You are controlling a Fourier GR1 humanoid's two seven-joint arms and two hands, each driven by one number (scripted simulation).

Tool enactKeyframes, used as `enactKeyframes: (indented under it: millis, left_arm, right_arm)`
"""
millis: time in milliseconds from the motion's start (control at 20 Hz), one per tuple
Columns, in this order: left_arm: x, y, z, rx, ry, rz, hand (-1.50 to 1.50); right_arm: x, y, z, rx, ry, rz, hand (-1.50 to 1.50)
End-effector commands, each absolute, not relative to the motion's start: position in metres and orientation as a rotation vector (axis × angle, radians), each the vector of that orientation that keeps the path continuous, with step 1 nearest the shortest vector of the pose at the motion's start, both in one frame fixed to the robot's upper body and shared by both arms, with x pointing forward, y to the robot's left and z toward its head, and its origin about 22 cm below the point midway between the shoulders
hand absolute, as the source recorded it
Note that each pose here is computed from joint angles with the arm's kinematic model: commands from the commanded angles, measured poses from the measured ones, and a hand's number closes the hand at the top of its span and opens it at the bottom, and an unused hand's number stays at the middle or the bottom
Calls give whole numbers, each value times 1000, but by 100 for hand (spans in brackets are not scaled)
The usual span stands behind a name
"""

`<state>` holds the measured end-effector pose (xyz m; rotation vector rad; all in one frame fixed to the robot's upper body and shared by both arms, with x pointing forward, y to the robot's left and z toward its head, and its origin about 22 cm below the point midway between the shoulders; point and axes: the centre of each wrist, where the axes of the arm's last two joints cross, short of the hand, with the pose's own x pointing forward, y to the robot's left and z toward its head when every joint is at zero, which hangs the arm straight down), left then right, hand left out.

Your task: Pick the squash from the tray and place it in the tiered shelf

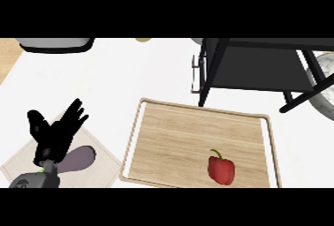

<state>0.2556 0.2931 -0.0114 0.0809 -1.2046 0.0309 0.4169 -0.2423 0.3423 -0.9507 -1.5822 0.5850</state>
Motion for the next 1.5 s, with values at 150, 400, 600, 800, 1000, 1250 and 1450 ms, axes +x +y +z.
enactKeyframes:
  millis: [150,400,600,800,1000,1250,1450]
  left_arm:
    - [243,285,-31,97,-1101,37,0]
    - [239,293,-25,92,-1121,13,0]
    - [254,295,-29,95,-1115,57,0]
    - [246,299,-31,95,-1118,37,0]
    - [249,289,-16,92,-1118,40,0]
    - [243,284,-19,76,-1125,57,0]
    - [247,286,-16,91,-1123,40,0]
  right_arm:
    - [418,-248,352,-834,-1635,299,-150]
    - [416,-254,360,-650,-1704,105,-150]
    - [414,-274,368,-545,-1720,0,-150]
    - [408,-284,385,-567,-1747,-173,-150]
    - [393,-306,399,-729,-1744,-290,-150]
    - [368,-369,399,-782,-1685,-492,-150]
    - [349,-413,396,-732,-1690,-554,-150]
